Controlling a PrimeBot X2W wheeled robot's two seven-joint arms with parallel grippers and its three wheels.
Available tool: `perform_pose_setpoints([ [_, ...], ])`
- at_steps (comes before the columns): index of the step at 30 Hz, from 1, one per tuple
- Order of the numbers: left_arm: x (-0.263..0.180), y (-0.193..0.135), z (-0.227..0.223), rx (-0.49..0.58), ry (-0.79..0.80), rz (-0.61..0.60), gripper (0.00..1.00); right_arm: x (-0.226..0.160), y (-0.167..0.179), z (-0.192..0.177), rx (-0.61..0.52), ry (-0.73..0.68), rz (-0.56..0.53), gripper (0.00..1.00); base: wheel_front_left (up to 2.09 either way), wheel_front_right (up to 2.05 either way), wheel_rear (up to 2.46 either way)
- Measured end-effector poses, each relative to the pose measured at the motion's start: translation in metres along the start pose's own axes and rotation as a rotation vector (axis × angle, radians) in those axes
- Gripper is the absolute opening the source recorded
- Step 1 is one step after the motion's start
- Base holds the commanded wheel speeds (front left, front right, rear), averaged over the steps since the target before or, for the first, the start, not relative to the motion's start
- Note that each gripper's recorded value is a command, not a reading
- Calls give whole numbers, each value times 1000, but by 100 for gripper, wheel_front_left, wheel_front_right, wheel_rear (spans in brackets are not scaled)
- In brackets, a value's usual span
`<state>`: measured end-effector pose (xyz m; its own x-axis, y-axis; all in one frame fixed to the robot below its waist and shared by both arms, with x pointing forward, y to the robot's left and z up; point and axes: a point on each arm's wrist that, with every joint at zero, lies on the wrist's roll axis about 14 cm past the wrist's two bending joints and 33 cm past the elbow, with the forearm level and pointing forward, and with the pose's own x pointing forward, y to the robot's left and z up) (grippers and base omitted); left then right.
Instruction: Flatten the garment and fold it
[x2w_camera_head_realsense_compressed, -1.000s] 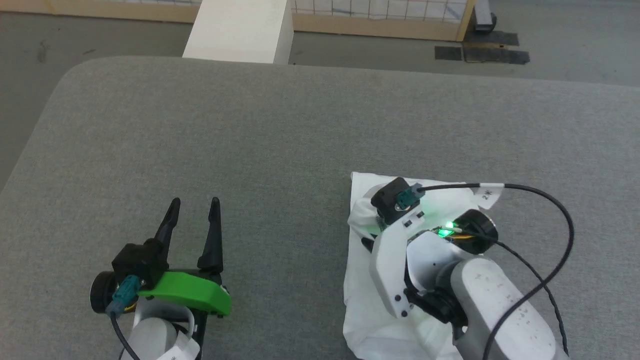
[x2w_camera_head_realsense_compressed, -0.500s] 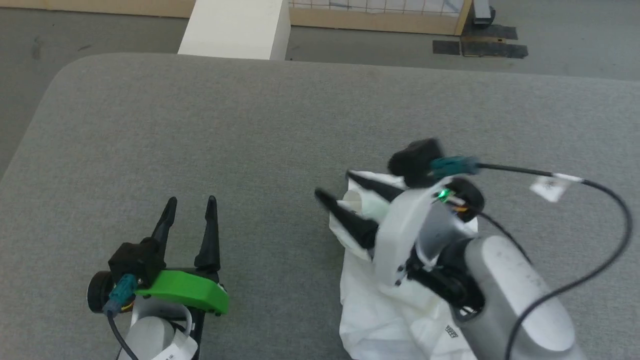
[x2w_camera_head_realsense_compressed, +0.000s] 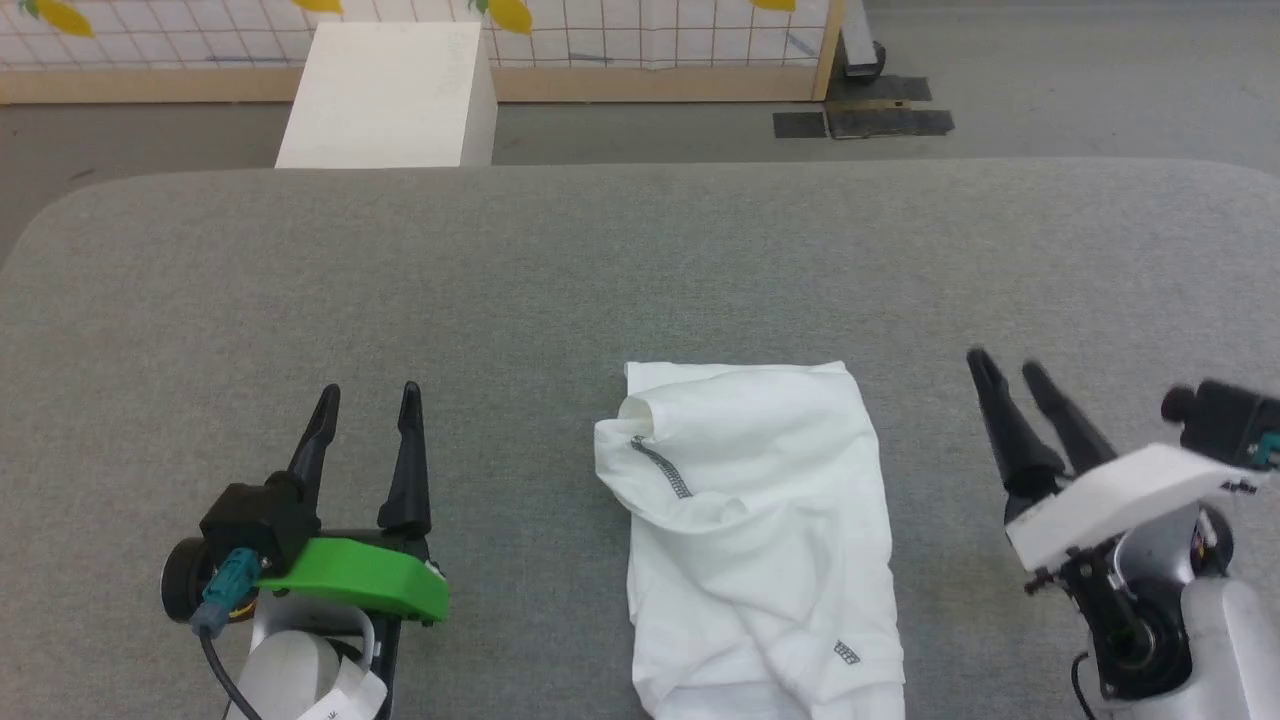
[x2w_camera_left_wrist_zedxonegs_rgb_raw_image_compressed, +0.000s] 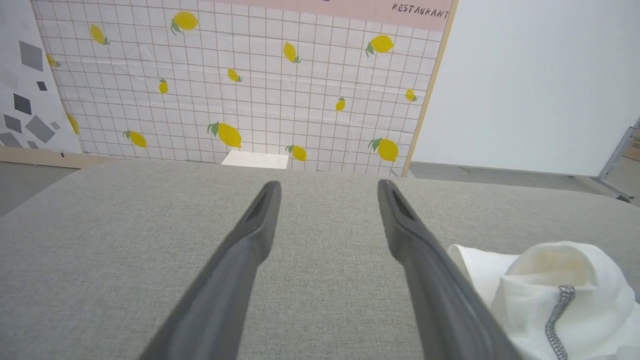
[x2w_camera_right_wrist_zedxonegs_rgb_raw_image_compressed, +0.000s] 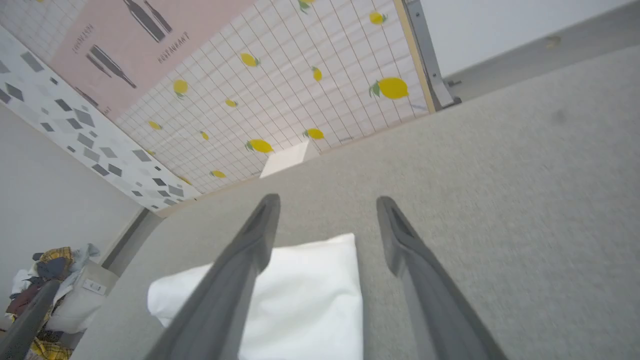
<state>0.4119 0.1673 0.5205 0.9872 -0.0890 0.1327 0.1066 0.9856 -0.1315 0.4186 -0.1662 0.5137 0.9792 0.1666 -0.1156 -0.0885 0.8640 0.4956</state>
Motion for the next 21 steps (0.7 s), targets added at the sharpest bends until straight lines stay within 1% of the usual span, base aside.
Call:
perform_pose_setpoints([
  [3, 2, -5, 2, -3, -8, -13, 100, -11, -25, -26, 89, 84, -71, 100, 0, 0, 0],
  [5, 2, -7, 3, -4, -11, -18, 100, -17, -36, -48, 188, 151, -102, 100, 0, 0, 0],
  [6, 2, -7, 3, -4, -11, -19, 100, -19, -38, -60, 234, 185, -110, 100, 0, 0, 0],
  [9, 1, -6, 4, -3, -11, -17, 100, -23, -37, -92, 308, 292, -119, 100, 0, 0, 0],
  [11, -1, -5, 4, -2, -11, -11, 100, -25, -33, -109, 323, 349, -116, 100, 0, 0, 0],
  [15, -4, -1, 3, 0, -7, 1, 100, -29, -26, -138, 314, 470, -112, 100, 0, 0, 0],
  [21, -8, 4, 3, 4, -2, 15, 100, -17, -6, -152, 267, 565, -53, 100, 0, 0, 0],
])
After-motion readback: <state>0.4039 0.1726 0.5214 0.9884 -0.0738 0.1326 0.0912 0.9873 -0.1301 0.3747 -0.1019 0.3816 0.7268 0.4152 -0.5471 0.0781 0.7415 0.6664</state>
